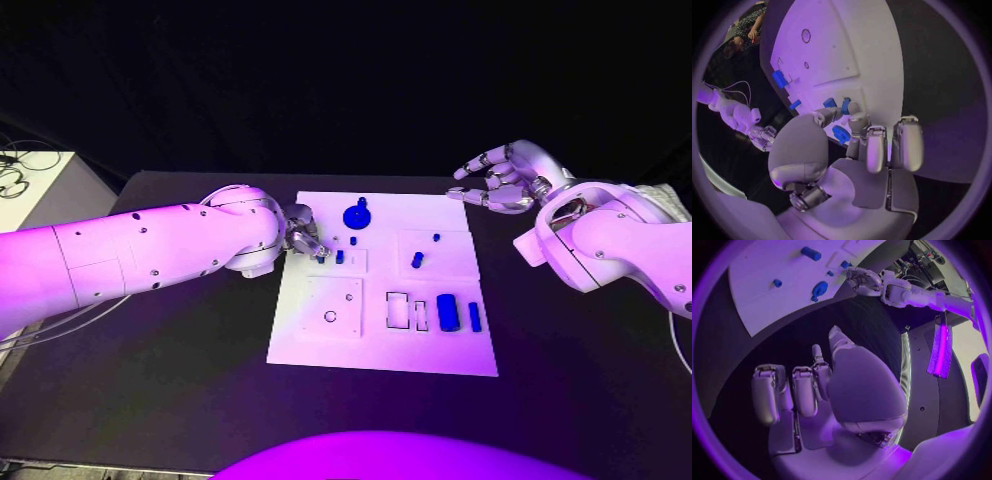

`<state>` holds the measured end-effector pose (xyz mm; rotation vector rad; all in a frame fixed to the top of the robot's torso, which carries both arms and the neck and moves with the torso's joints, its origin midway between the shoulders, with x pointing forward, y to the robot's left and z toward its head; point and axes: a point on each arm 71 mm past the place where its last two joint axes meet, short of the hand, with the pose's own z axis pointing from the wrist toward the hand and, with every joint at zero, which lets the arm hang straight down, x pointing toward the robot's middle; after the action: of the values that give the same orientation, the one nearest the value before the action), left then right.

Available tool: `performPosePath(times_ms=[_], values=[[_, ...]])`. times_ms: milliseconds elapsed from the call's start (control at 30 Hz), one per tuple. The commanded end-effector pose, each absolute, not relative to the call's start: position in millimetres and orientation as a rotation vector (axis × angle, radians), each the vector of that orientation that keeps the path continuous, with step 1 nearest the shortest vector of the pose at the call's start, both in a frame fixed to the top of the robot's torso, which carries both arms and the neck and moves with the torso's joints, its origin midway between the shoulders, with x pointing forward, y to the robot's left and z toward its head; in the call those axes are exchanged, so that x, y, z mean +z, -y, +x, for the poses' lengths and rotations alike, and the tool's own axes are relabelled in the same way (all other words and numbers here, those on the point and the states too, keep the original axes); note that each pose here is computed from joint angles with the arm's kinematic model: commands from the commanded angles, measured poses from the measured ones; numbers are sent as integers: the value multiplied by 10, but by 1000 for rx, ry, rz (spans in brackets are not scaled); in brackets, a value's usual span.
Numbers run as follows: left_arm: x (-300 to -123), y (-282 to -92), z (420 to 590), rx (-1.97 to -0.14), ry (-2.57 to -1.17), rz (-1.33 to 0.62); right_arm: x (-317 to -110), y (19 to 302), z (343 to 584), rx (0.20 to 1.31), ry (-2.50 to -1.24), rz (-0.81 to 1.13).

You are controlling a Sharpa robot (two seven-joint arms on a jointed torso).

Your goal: Assemble the parts on the task board

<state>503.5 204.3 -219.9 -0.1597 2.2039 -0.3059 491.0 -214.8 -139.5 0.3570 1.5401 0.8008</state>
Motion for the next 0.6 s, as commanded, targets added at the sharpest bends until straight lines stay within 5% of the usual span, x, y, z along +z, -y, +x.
performPosePath(times_ms=[33, 600], values=[[-2307, -2000, 4973, -317, -2264, -139, -1391, 2140, 4903, 810, -1536, 343], [-2313, -2043, 4982, -299, -2270, -132, -1390, 2153, 4900, 808, -1535, 345]])
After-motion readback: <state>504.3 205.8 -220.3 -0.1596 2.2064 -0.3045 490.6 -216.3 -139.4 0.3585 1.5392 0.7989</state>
